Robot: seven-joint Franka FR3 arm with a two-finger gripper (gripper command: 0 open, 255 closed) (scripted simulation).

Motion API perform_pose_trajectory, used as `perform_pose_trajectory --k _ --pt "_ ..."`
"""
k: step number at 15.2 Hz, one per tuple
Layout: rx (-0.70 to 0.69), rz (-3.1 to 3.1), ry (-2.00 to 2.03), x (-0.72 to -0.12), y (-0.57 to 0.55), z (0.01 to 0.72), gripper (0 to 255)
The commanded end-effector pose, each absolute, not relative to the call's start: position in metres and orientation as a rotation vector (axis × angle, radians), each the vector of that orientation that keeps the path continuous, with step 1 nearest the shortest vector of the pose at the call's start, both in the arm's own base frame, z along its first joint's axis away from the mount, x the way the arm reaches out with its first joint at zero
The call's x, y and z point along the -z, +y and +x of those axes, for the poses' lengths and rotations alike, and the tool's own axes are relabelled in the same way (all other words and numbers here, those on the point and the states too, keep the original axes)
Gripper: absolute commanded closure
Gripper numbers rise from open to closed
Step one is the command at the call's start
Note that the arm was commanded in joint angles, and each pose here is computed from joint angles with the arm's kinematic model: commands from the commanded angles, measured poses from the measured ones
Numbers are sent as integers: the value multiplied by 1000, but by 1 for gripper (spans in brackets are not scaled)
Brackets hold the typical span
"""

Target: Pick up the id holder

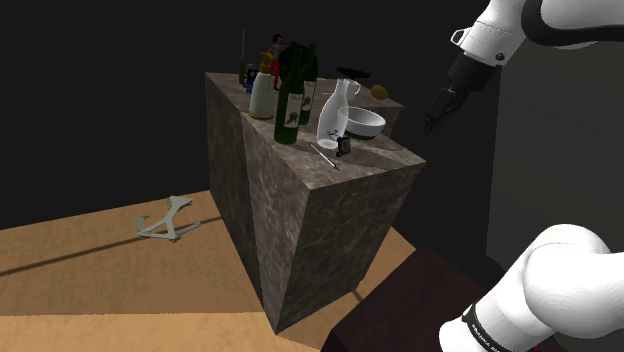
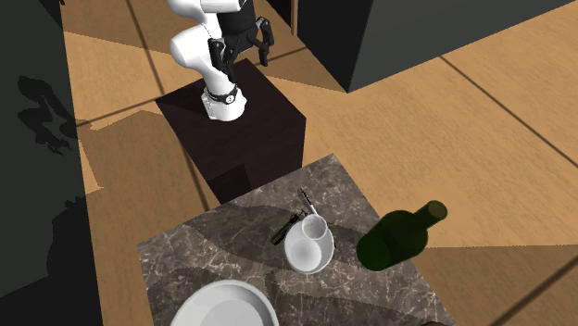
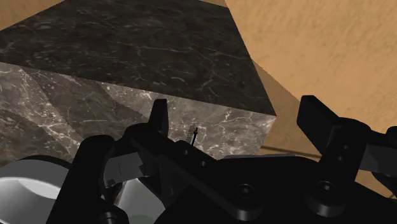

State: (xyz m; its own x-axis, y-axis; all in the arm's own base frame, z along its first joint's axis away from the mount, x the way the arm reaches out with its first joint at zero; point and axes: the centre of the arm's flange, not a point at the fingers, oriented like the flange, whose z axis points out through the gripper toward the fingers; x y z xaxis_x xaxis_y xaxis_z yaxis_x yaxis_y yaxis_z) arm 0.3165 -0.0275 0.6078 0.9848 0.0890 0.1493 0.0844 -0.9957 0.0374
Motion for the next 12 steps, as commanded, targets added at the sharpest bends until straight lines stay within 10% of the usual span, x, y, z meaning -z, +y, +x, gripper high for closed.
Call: perform_pose_trajectory --k 1,12 --pt "-235 3099 135 -608 -27 316 0" --pt "-250 3015 94 -544 -35 444 0"
